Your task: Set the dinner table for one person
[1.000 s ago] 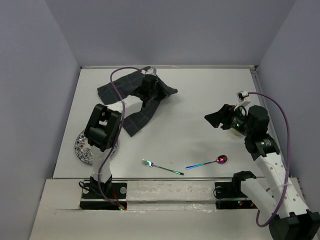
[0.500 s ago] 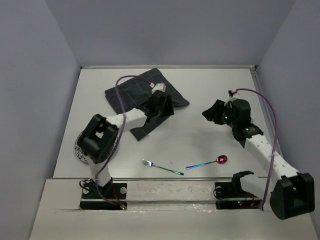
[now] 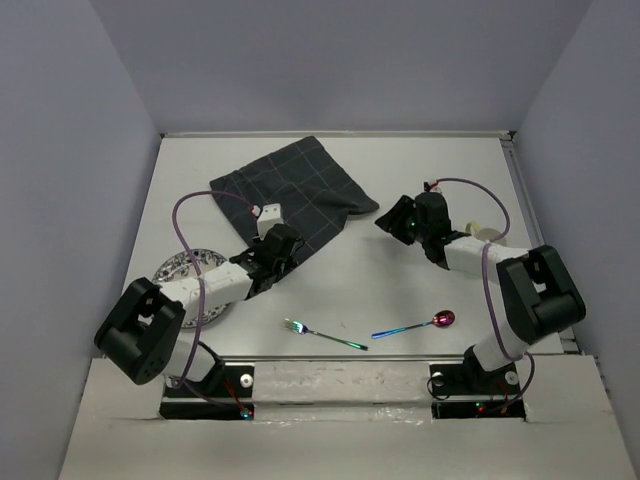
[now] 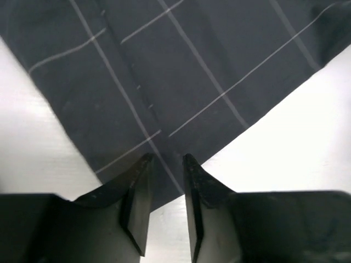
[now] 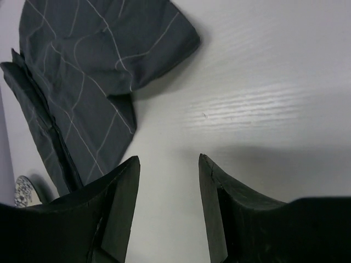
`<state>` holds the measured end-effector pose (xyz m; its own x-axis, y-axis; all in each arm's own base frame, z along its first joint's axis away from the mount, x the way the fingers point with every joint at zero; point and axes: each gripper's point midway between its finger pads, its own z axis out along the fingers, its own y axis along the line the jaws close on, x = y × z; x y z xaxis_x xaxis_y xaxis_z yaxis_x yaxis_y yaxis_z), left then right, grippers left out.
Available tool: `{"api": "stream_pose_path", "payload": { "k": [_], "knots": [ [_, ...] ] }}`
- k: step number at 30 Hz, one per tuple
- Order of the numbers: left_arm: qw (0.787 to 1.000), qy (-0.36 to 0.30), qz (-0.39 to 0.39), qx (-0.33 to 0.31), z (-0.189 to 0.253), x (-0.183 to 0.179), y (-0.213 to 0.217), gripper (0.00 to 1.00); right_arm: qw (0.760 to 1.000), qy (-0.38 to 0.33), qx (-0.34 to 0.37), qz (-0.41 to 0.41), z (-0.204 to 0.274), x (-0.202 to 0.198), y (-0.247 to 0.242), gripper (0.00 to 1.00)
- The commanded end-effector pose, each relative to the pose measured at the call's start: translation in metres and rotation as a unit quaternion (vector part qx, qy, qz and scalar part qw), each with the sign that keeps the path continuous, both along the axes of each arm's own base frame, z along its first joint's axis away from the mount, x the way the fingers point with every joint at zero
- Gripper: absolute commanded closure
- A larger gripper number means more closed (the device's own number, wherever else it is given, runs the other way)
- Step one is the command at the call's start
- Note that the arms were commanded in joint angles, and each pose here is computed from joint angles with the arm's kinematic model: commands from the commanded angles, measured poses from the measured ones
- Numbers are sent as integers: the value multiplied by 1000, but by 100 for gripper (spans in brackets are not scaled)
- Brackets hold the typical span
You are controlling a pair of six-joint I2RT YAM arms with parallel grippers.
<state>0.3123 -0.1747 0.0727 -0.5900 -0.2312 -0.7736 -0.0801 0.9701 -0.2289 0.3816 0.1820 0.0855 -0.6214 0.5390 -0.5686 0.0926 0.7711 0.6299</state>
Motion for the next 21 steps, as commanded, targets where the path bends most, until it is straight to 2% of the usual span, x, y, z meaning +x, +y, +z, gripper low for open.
{"api": "stream_pose_path", "payload": {
  "k": [1, 4, 9, 13, 21],
  "knots": [
    [999, -10, 11, 42, -2, -4, 6, 64, 994, -78, 66, -39, 47, 45, 12, 47],
    [998, -9, 9, 68, -6, -9, 6, 66, 995, -72, 60, -29, 36, 51, 17, 47],
    [998, 5, -22, 62, -15, -13, -8, 62, 996, -63, 57, -16, 26, 57, 23, 47],
    [997, 9, -40, 70, -20, -18, -18, 52, 997, -51, 60, -15, 18, 66, 28, 45],
    [992, 16, -17, 126, -33, -18, -2, 44, 993, -24, 100, -53, 2, 80, 32, 45]
  ]
}}
